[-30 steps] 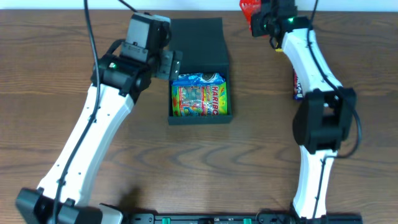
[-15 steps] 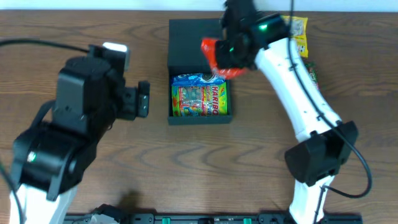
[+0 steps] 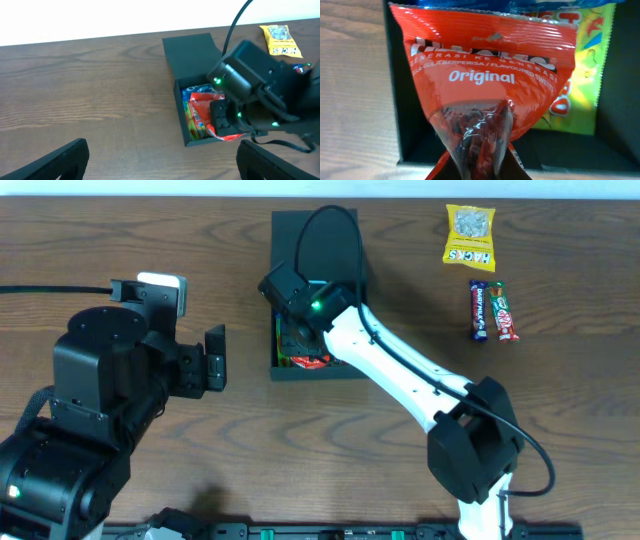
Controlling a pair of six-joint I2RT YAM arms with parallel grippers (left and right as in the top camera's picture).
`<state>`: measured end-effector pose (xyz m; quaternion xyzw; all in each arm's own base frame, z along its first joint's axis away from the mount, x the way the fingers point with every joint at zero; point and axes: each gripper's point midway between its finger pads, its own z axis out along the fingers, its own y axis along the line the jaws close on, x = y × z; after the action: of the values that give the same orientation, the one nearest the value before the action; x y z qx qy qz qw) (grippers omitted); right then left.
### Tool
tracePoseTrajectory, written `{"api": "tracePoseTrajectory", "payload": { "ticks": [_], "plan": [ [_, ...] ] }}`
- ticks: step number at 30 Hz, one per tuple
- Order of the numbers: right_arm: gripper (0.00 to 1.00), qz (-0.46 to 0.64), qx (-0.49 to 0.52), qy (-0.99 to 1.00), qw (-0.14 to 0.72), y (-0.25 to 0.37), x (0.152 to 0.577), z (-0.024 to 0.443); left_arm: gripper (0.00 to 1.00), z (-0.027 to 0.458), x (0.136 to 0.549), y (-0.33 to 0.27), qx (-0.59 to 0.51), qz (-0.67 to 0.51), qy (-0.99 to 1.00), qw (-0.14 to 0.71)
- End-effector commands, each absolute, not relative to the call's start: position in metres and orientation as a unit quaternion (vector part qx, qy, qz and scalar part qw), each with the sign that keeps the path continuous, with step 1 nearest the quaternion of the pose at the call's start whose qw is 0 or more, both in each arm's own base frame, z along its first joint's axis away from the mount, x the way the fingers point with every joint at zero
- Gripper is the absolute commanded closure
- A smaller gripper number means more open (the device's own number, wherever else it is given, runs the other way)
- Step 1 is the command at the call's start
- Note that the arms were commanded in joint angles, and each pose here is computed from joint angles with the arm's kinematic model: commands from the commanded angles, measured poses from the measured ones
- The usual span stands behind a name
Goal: Pack container
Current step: 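Lower the red candy bag into the box and release it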
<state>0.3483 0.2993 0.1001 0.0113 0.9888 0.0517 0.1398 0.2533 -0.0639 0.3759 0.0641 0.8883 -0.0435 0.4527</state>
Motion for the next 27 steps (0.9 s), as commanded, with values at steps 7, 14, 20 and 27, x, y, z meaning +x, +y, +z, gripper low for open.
{"api": "tracePoseTrajectory", "payload": {
  "ticks": [7, 14, 20, 27],
  "plan": [
    [0.76, 0.061, 0.018, 0.981, 0.184, 0.304, 0.366, 0.088, 0.05, 0.375, 0.253, -0.064, 0.055, -0.049, 0.889, 0.452],
    [0.24, 0.108, -0.011, 0.976, 0.188, 0.319, 0.368, 0.111, 0.05, 0.375, 0.253, -0.063, 0.055, -0.047, 0.889, 0.452],
    [0.75, 0.128, -0.033, 0.966, 0.224, 0.315, 0.370, 0.150, 0.05, 0.375, 0.253, -0.063, 0.055, -0.047, 0.889, 0.452],
    [0.99, 0.100, -0.066, 0.974, 0.193, 0.306, 0.364, 0.130, 0.05, 0.375, 0.253, -0.063, 0.055, -0.047, 0.889, 0.452]
  ]
}}
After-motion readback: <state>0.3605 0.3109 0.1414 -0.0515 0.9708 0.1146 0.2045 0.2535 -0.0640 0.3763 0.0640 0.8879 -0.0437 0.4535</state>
